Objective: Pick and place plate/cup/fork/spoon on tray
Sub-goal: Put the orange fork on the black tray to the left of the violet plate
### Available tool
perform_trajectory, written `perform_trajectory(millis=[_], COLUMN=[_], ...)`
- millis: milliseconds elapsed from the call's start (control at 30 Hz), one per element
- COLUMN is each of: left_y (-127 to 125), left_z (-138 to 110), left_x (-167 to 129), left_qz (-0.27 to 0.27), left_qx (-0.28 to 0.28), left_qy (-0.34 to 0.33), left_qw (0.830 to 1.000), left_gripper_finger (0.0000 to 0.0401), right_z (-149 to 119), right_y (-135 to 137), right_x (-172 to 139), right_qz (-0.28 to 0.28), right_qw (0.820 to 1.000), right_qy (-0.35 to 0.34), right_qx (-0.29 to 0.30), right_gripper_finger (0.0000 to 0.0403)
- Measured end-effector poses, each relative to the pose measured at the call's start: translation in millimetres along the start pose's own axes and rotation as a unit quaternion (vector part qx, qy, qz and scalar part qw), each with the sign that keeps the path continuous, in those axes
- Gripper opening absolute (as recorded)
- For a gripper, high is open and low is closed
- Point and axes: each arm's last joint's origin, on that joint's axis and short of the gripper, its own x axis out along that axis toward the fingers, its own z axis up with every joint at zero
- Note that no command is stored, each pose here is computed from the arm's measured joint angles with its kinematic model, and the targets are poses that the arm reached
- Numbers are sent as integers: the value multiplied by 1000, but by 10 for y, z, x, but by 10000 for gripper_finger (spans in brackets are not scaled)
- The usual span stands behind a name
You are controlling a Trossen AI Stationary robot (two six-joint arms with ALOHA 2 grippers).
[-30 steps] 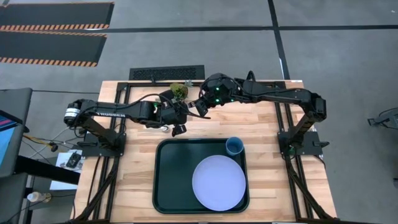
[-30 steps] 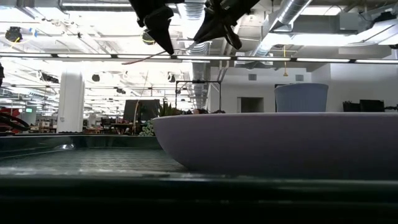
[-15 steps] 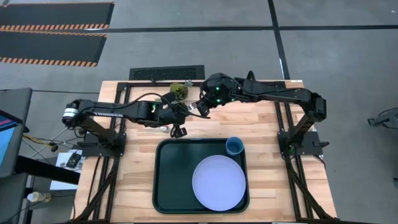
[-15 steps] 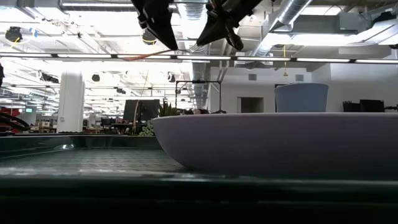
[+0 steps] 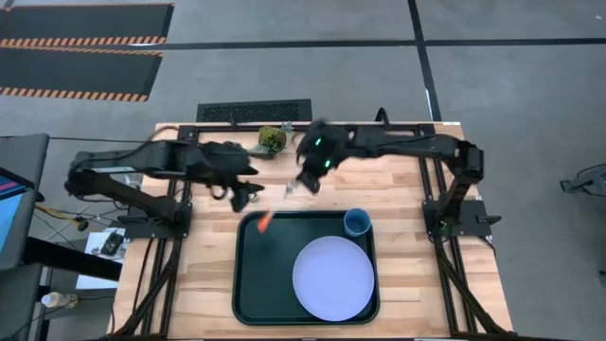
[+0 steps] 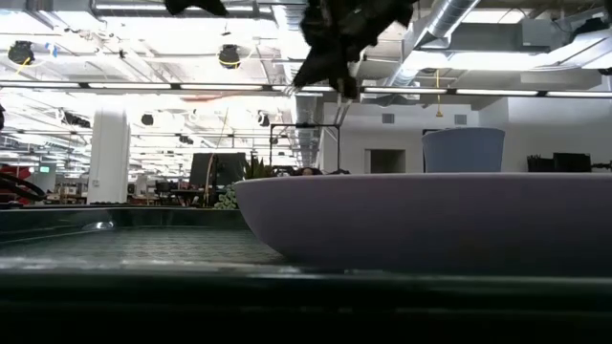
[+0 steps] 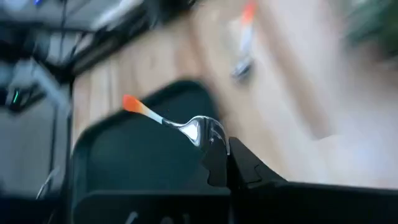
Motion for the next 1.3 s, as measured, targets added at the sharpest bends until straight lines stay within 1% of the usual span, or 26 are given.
perform_trajectory(millis=[133,300,400,600,833,900,967,1100,1167,1233,1300], left_y=[79,159,181,202,206,207,209,211,215,217,218], left_z=[-42,-85,-99,-141,-163,-164,-164,-167,-170,-170,-171], left_x=[-289,-531,-603,-618,-589,-592,-593,-593,-591,-592,-590], left_qz=[-1,11,12,21,30,30,33,35,40,43,45], left_qx=[-23,-32,-35,-31,-25,-24,-23,-21,-21,-21,-21], left_qy=[-35,-75,-86,-72,-55,-55,-56,-55,-54,-55,-54], left_qw=[999,997,996,997,998,998,998,998,998,997,997], left_gripper_finger=[224,225,225,225,225,225,225,225,225,225,225], right_z=[-137,-113,-79,-47,-28,-54,-73,-111,-163,-175,-209], right_y=[133,287,374,461,534,531,549,528,514,505,512], right_x=[338,605,748,1083,1363,1412,1454,1550,1590,1652,1662], right_qz=[40,89,99,120,130,132,148,159,162,169,167], right_qw=[997,991,986,972,962,958,955,952,949,948,946], right_qy=[55,85,105,163,187,200,204,207,222,217,228], right_qx=[-25,-58,-84,-117,-150,-155,-158,-158,-153,-159,-158], right_gripper_finger=[1,1,1,1,0,0,0,0,0,0,0])
